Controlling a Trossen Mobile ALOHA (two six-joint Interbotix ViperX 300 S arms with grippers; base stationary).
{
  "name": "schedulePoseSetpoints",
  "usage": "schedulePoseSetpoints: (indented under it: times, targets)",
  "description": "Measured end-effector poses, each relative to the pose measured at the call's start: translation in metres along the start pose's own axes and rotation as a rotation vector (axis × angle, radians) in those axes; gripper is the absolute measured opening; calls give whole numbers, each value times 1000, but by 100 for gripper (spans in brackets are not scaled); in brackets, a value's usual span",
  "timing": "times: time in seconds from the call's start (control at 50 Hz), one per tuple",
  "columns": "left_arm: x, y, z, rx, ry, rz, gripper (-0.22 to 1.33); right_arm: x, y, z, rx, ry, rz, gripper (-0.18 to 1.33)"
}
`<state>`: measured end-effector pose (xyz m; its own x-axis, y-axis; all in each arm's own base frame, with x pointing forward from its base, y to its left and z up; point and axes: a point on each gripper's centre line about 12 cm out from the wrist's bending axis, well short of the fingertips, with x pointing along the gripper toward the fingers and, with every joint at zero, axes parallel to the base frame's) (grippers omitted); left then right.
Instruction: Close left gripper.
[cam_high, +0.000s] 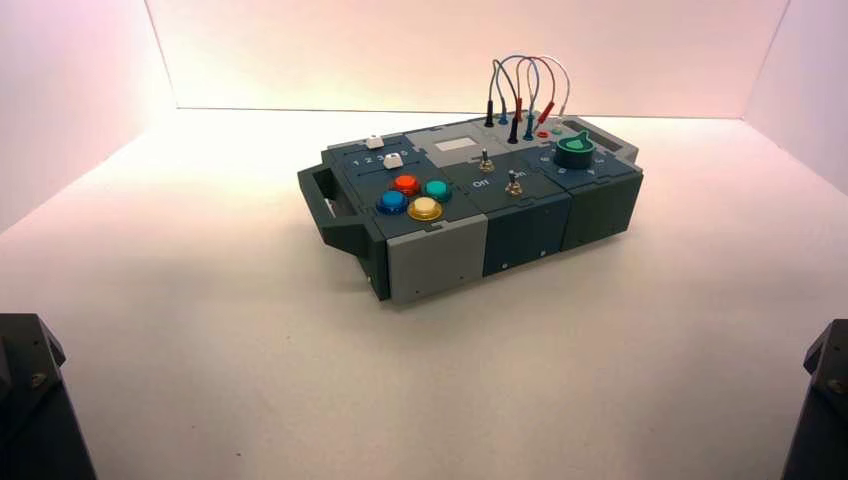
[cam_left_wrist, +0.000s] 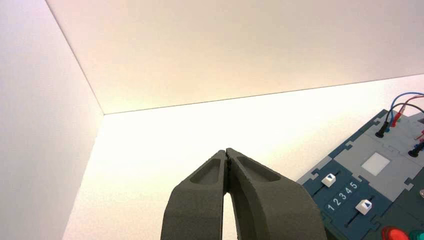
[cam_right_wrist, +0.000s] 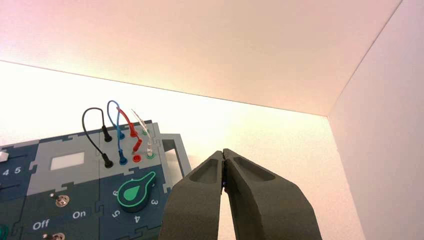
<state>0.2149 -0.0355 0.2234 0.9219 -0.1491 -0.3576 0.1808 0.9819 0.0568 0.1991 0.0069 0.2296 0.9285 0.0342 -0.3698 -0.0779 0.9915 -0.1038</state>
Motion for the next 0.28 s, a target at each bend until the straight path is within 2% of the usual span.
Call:
schedulePoseSetpoints:
  times: [0.28]
  targets:
    - [-1, 0, 2, 0, -14, 2, -17, 1, 0, 0, 2, 2, 0, -14]
